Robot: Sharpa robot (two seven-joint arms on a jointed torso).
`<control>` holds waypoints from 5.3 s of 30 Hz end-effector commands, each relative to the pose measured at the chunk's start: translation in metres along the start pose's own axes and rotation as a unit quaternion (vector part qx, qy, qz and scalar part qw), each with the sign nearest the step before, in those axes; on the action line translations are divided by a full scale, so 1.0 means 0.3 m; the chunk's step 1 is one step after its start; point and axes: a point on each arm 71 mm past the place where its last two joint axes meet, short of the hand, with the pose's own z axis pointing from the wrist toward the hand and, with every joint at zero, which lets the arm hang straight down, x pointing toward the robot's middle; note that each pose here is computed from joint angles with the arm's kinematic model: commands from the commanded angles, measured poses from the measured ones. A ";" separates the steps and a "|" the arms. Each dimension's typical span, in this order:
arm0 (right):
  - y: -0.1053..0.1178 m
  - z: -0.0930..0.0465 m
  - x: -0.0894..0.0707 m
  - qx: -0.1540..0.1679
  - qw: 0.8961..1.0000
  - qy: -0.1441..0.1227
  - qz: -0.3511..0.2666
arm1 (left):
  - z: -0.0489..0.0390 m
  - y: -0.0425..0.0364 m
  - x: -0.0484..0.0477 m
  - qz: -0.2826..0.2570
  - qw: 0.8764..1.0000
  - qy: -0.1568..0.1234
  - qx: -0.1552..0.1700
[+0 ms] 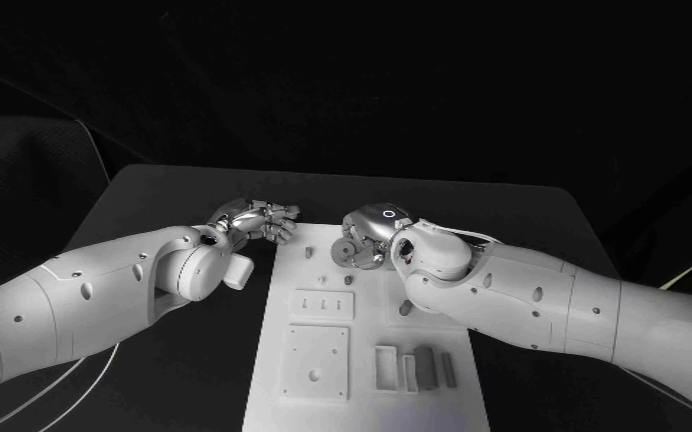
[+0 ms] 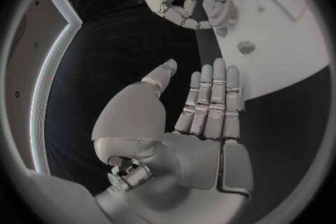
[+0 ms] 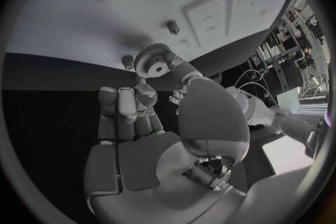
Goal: Assemble the parts on the task board
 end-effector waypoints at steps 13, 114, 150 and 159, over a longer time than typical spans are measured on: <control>0.009 0.001 -0.007 -0.005 1.000 -0.017 -0.020 | 0.003 -0.004 0.007 0.002 1.000 0.004 0.004; 0.017 -0.002 0.075 -0.008 0.998 0.064 0.022 | 0.008 -0.002 0.001 0.004 1.000 0.003 0.001; -0.149 -0.051 -0.070 0.034 0.993 -0.016 0.113 | 0.018 0.006 -0.036 0.007 1.000 -0.012 0.015; -0.279 -0.099 -0.106 0.040 0.975 -0.006 0.218 | 0.021 0.027 -0.051 0.027 0.999 -0.010 0.019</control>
